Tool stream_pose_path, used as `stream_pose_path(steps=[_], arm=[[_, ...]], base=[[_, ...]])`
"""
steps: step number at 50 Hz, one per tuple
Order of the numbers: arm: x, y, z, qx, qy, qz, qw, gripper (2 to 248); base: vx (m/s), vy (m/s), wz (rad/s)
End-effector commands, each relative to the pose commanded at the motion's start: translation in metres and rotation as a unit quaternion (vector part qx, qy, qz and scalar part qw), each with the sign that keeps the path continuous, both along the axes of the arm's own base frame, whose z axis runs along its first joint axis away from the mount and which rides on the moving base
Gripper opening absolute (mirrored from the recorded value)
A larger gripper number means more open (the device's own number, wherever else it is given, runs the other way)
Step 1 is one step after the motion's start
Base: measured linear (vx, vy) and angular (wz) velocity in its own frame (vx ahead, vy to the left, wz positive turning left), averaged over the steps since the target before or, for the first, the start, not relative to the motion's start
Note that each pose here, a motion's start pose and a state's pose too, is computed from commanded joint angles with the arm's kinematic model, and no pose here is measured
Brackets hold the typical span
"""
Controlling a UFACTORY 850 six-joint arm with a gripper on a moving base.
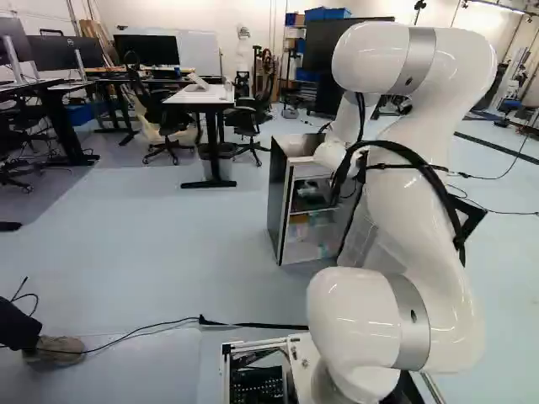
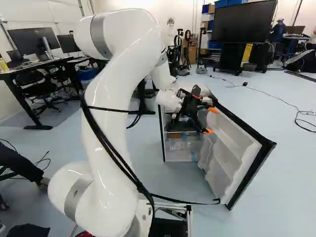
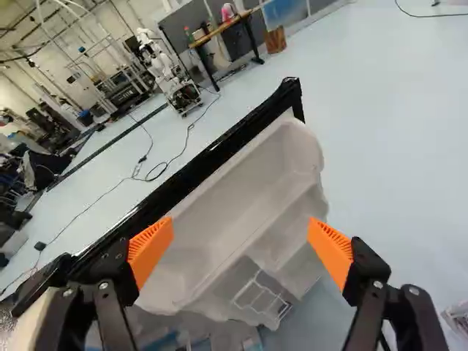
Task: Open the fridge door
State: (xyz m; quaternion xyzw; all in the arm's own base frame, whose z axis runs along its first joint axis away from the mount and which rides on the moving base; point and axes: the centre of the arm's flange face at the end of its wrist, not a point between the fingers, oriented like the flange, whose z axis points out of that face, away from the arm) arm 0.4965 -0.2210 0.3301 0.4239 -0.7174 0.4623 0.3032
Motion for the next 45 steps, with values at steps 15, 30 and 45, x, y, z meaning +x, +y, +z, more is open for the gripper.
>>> stream_pose_path(steps=[15,30,45], arm=[[-0.018,0.005,0.005,-0.02,0.021,0.064,0.9975,247],[-0.036,0.011,0.008,-0.026,0.039,0.133,0.99,247],[-0.053,0.02,0.009,-0.022,0.057,0.204,0.9771,247]], base=[[0.0,0.0,0.0],[0.0,0.0,0.0],[0.0,0.0,0.0]])
